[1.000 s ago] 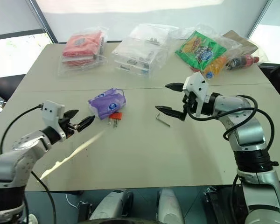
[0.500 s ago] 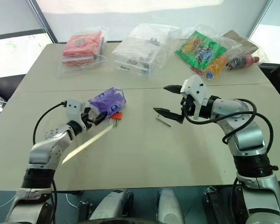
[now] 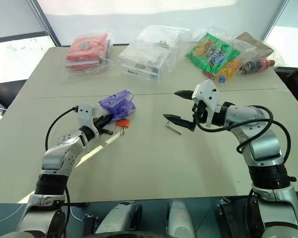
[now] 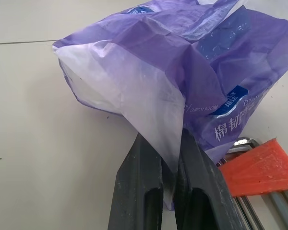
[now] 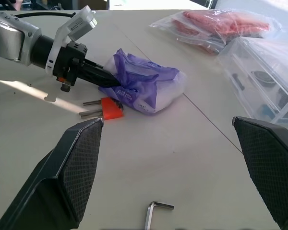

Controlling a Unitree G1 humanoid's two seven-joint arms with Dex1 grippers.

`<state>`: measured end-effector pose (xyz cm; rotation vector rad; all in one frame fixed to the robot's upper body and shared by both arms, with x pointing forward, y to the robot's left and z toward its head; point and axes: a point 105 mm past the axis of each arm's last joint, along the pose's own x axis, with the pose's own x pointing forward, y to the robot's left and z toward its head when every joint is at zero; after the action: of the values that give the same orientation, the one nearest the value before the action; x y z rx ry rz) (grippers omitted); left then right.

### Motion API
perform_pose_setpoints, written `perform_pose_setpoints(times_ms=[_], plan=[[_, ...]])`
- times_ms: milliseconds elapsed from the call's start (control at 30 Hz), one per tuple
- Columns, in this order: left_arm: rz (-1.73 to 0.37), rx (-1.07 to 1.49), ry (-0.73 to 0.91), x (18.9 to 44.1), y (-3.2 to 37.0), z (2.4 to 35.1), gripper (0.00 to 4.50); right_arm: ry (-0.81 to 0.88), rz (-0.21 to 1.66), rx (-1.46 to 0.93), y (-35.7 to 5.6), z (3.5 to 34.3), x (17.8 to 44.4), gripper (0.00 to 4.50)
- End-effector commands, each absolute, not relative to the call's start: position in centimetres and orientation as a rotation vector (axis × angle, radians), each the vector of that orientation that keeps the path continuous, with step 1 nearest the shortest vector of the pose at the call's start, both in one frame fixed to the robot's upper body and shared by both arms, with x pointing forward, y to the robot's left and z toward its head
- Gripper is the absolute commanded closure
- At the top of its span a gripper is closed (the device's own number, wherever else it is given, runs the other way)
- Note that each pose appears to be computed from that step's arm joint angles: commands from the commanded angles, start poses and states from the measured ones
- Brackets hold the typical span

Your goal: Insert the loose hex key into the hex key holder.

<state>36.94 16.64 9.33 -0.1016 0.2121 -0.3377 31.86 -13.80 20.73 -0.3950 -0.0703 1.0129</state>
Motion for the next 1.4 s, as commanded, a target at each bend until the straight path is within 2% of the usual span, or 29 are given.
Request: perform_pose_setpoints(times_ms=[33,133,267,367,500,700,833,933,1000,1133,1167,1400], plan=[[-0.226,-0.144,0.199,36.8,19.0,9.7,4.44,-0.139,1.018,-0.410,-13.5,22.1,31.3,0.00],[-0.080,-0.186,0.130,36.9,21.6,11.2,4.44,-0.138,1.021,-0.409,-13.4,22.0,31.3,0.00],[0.213,-0.253,0.031,35.9,27.5,13.1,4.44,-0.137,1.031,-0.405,-13.2,21.8,31.3,0.00],[0.380,-0.280,-0.026,34.2,31.5,14.1,4.44,-0.135,1.043,-0.399,-13.0,21.6,31.3,0.00],[0.621,-0.280,-0.065,30.6,37.0,14.7,4.44,-0.135,1.065,-0.394,-12.5,21.4,31.6,0.00],[0.826,-0.277,-0.050,27.1,40.7,14.2,4.44,-0.137,1.101,-0.395,-11.8,21.3,31.8,0.00],[0.863,-0.276,-0.028,26.4,41.1,13.6,4.44,-0.137,1.108,-0.397,-11.7,21.4,32.0,0.00],[0.879,-0.286,-0.012,26.1,41.1,13.1,3.42,-0.137,1.110,-0.399,-11.7,21.4,32.0,0.00],[0.885,-0.294,-0.002,26.0,41.0,12.8,2.48,-0.136,1.111,-0.400,-11.7,21.4,31.9,0.00],[0.877,-0.309,0.003,26.2,40.6,12.7,0.32,-0.134,1.110,-0.399,-11.7,21.3,31.9,0.00],[0.851,-0.291,-0.003,26.5,40.2,13.0,0.06,-0.133,1.109,-0.399,-11.7,21.3,31.8,0.00],[0.578,-0.176,-0.101,28.8,35.2,16.5,0.06,-0.128,1.109,-0.398,-11.8,21.2,31.9,0.00]])
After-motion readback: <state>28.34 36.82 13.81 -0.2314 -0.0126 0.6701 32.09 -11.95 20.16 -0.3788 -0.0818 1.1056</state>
